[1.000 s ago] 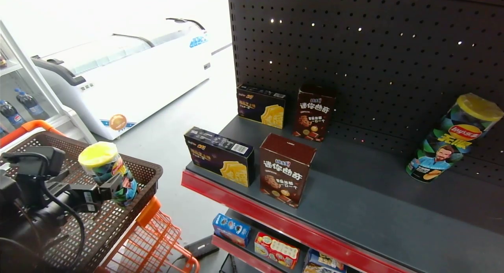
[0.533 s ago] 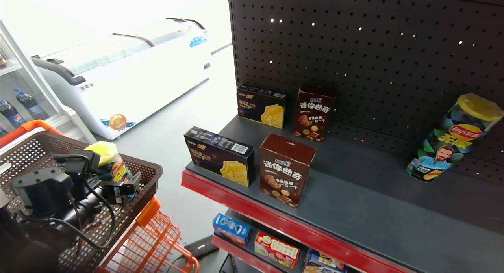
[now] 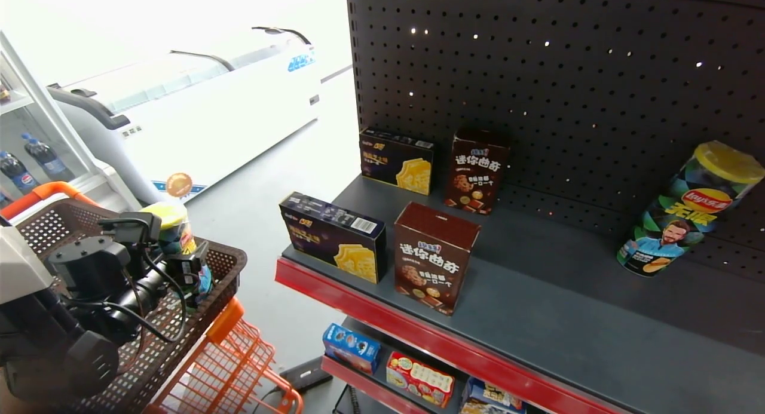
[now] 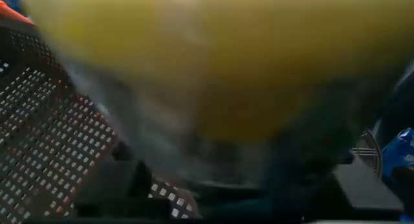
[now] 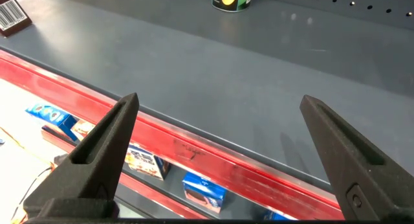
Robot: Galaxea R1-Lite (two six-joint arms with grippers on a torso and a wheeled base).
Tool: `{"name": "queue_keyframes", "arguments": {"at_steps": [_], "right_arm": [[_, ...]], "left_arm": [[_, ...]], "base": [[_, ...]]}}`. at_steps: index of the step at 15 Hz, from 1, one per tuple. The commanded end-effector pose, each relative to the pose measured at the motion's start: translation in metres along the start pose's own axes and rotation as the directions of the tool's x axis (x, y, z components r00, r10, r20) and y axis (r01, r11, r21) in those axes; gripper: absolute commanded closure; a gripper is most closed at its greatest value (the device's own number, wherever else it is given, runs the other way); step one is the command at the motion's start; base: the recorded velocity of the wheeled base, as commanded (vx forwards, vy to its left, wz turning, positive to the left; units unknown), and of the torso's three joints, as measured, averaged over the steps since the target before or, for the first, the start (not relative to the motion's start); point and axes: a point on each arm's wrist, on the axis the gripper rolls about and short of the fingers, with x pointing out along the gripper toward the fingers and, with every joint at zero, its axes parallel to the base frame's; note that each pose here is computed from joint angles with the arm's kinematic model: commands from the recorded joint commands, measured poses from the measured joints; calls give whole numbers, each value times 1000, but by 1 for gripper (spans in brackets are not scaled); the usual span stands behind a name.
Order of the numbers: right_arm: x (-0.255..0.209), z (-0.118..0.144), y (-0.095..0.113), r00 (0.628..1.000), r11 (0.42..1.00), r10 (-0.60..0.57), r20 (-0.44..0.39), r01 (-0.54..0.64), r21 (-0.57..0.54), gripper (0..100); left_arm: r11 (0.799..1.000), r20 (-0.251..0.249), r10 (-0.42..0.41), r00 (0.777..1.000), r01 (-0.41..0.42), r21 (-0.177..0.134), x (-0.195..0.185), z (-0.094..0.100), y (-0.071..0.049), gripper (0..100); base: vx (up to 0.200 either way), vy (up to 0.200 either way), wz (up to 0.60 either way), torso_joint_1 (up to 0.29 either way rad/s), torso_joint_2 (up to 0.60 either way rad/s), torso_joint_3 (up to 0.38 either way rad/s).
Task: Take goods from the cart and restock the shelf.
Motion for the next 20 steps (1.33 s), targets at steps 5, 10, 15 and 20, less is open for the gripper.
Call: {"name": "queue_keyframes", "arguments": {"at_steps": [5, 10, 15, 20], "right_arm": [[0, 0, 0, 1000, 1000, 0, -1, 0, 0, 0], [0, 0, 0, 1000, 1000, 0, -1, 0, 0, 0], [0, 0, 0, 1000, 1000, 0, 0, 0, 0, 0], [0, 0, 0, 1000, 1000, 0, -1, 0, 0, 0]], "left_arm": [[1000, 63, 8, 998, -8, -5, 6, 15, 1, 100], [1000, 253, 1, 967, -8, 25, -10, 94, 2, 100], [993, 265, -120, 957, 110, 50, -66, 151, -7, 100], [947, 236, -321, 917, 314, 67, -117, 148, -34, 100]], "base": [[0, 0, 0, 0, 0, 0], [0, 0, 0, 0, 0, 0], [0, 0, 0, 0, 0, 0], [0, 0, 0, 0, 0, 0]]}}
